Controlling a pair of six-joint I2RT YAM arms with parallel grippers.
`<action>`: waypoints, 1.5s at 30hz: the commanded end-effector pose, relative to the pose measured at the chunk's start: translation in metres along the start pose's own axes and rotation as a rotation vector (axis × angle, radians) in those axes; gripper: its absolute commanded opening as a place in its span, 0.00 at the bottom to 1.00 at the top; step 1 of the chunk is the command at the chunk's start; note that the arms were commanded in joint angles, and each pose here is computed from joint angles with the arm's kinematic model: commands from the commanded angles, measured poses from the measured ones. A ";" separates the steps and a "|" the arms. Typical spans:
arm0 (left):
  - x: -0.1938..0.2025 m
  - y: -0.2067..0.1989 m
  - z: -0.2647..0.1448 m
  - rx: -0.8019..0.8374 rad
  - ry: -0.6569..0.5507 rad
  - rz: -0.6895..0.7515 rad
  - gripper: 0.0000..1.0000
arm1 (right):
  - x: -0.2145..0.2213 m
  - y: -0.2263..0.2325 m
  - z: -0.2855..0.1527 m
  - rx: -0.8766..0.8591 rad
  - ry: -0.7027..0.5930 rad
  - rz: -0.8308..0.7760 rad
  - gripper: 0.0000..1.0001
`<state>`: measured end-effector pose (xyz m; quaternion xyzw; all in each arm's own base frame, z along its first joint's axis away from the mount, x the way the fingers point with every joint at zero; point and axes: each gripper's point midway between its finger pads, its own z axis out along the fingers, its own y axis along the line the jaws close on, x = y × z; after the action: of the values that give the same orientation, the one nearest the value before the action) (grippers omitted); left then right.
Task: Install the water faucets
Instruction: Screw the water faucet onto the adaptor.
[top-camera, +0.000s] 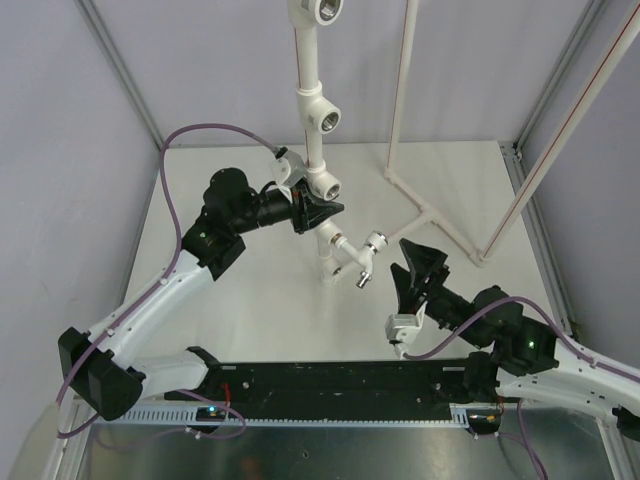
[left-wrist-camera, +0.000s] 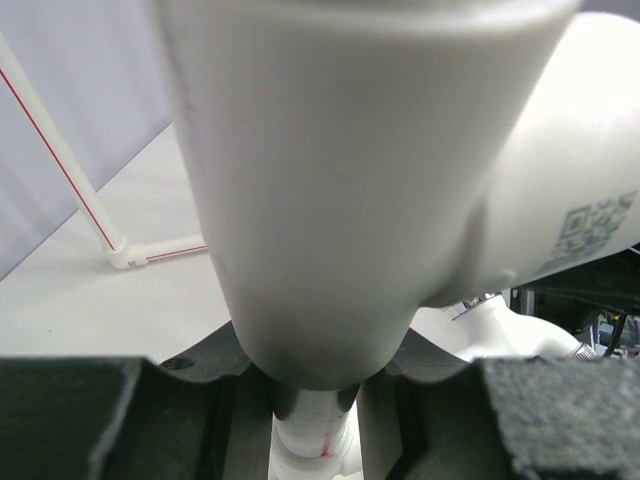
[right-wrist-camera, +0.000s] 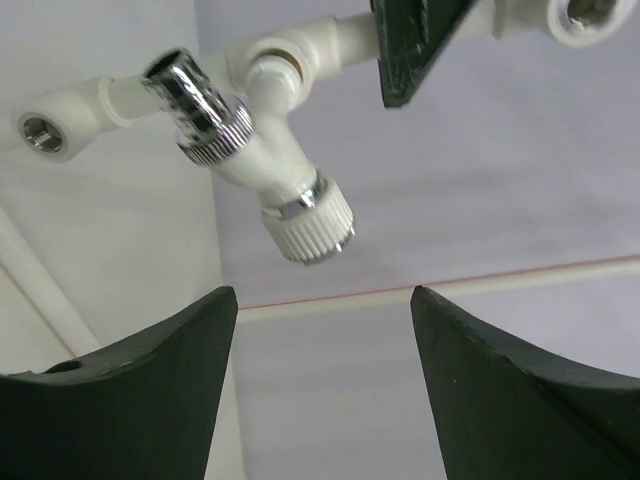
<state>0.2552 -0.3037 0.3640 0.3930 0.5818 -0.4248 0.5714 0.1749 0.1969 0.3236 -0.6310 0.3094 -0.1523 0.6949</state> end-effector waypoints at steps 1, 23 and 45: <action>0.019 -0.017 -0.002 0.070 0.061 -0.148 0.00 | -0.016 -0.001 0.015 -0.025 -0.053 -0.155 0.77; 0.017 -0.021 -0.003 0.090 0.057 -0.153 0.00 | -0.044 0.021 0.064 -0.131 -0.158 -0.262 0.76; 0.016 -0.023 -0.003 0.101 0.052 -0.154 0.00 | -0.031 0.016 0.091 -0.125 -0.142 -0.198 0.01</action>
<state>0.2584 -0.3019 0.3639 0.3879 0.5830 -0.4317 0.5686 0.2022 0.2887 0.3075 -0.7378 0.1312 -0.2086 0.6284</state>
